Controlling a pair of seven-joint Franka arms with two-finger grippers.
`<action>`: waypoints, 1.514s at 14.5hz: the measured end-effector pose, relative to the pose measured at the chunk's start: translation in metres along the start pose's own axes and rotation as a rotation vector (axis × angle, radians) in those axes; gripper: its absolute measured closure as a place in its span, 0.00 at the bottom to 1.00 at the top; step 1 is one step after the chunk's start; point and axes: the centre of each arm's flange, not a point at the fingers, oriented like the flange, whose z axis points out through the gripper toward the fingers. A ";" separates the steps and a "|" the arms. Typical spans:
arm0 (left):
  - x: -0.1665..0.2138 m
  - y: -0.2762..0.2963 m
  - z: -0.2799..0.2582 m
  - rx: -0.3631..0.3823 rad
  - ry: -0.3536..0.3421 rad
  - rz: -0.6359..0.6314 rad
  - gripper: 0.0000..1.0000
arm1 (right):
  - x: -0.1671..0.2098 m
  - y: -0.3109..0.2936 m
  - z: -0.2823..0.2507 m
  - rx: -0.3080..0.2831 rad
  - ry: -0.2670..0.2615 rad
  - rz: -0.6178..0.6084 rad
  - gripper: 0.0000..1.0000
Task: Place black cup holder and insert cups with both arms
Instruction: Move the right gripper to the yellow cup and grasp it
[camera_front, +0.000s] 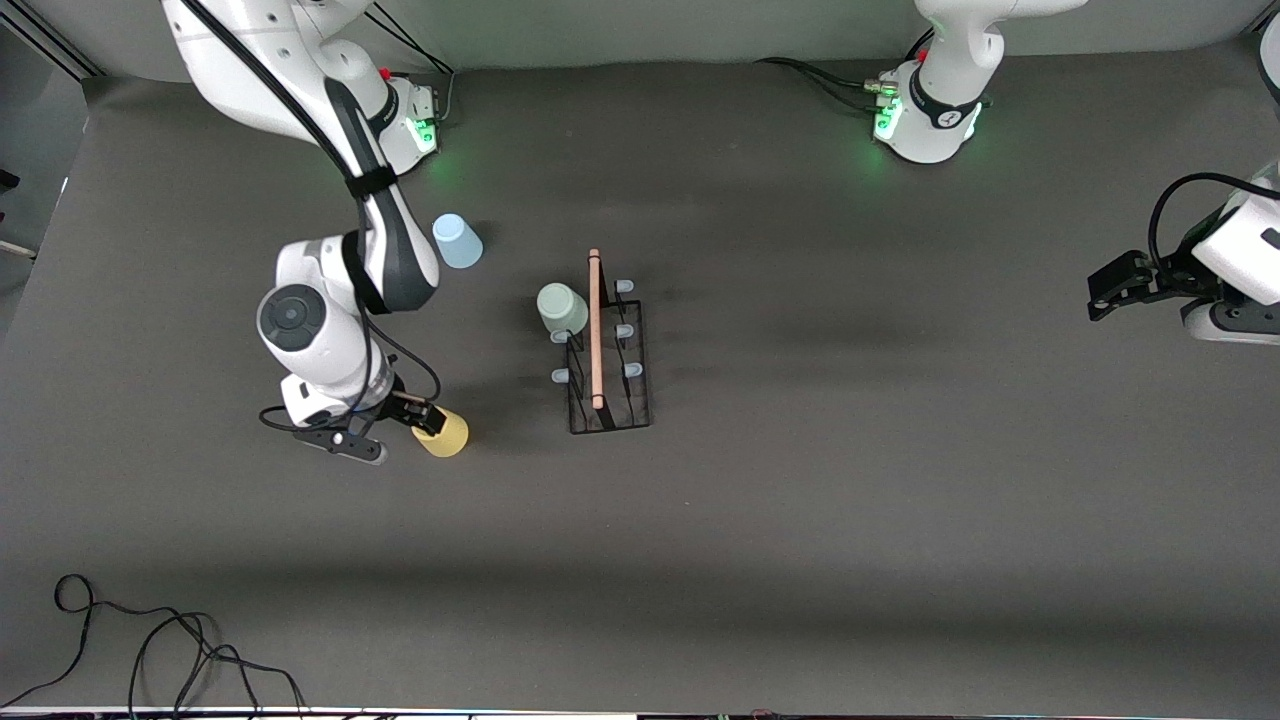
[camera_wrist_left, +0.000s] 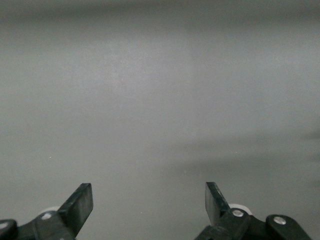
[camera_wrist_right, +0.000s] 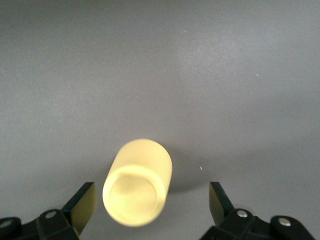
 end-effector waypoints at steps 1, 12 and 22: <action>0.000 0.000 0.000 0.000 0.000 0.000 0.00 | 0.001 -0.002 0.005 -0.001 0.011 -0.004 0.00; 0.000 0.001 0.000 0.000 -0.001 0.000 0.00 | -0.004 -0.020 0.038 0.046 0.004 0.045 0.00; 0.000 0.001 0.000 0.000 -0.001 0.001 0.00 | 0.010 -0.030 -0.011 0.080 -0.060 -0.033 0.35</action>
